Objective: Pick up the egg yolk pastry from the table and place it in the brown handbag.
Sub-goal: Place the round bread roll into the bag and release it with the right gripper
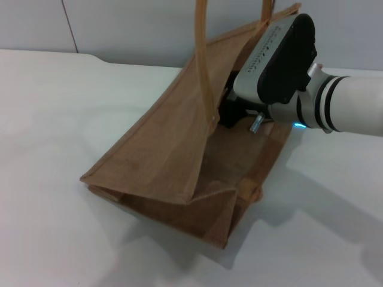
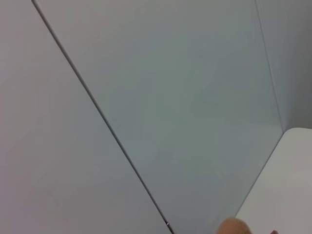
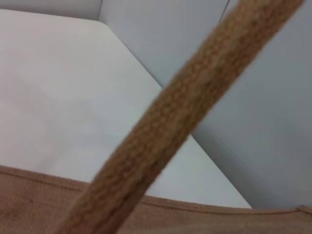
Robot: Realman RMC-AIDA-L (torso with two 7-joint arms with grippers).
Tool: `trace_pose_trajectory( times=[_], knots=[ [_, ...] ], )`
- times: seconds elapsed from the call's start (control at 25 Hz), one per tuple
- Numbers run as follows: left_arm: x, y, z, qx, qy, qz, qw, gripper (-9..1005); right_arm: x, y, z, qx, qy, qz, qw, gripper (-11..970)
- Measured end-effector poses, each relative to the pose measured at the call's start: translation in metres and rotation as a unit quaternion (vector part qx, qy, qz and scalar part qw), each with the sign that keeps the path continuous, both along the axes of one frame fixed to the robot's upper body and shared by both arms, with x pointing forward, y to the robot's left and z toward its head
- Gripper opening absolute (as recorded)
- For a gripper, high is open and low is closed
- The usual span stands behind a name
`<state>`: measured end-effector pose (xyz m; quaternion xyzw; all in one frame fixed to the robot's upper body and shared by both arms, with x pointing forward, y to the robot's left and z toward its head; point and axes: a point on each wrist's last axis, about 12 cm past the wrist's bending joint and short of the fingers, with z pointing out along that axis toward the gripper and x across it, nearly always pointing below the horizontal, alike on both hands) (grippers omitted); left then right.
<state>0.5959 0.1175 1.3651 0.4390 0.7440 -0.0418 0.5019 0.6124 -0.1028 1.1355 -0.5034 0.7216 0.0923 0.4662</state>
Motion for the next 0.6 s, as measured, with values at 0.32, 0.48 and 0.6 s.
trace_pose_trajectory(
  times=[0.32, 0.48, 0.6],
  knots=[
    [0.003, 0.007, -0.003, -0.001, 0.004, 0.013, 1.0, 127, -0.003, -0.003, -0.002, 0.002, 0.0, -0.003, 1.0, 744],
    [0.004, 0.011, -0.004, -0.004, 0.004, 0.02, 1.0, 127, -0.003, -0.007, -0.004, 0.004, 0.002, -0.009, 1.0, 793],
    [0.006, 0.016, -0.004, -0.01, 0.005, 0.028, 1.0, 128, -0.006, -0.012, -0.004, 0.008, 0.002, -0.015, 1.0, 831]
  ],
)
